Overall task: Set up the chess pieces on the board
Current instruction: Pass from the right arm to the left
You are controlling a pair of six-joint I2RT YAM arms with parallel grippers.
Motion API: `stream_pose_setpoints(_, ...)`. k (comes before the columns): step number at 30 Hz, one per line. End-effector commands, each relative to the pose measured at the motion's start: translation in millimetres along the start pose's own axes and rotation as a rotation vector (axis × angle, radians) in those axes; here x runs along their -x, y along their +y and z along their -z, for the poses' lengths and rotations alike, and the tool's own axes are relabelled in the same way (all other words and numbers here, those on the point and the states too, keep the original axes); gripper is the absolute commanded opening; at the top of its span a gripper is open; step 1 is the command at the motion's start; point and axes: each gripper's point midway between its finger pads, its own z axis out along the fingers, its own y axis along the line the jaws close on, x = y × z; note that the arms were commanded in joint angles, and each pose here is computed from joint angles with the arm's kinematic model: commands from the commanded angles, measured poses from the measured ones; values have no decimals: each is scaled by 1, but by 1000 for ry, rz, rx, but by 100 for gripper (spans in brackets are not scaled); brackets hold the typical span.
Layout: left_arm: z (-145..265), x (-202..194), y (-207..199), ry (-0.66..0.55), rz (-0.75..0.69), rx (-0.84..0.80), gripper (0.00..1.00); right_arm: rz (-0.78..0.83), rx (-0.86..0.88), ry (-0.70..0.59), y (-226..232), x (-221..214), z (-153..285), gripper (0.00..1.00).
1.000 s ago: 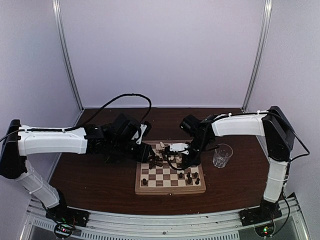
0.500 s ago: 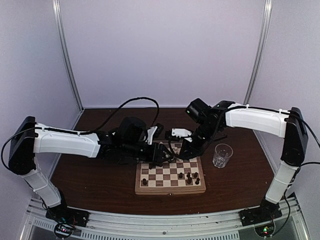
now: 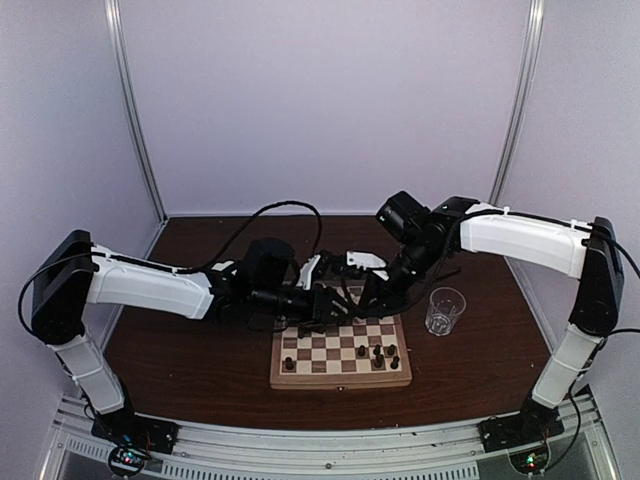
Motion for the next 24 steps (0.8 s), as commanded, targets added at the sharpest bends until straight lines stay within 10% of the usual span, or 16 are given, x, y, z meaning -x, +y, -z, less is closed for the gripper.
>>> stream_pose_setpoints(1,-6,7,-10,-7,8,-71,37,23,29,-36,15,7,11,7)
stream_pose_setpoints(15,-4,9,-20,-18,-8,-124,9,26,20,-22,14,2,9,8)
stream_pose_setpoints(24,27,43,-50,-138,-48,-240,5,-24,-133,-129,-7,18,68,29)
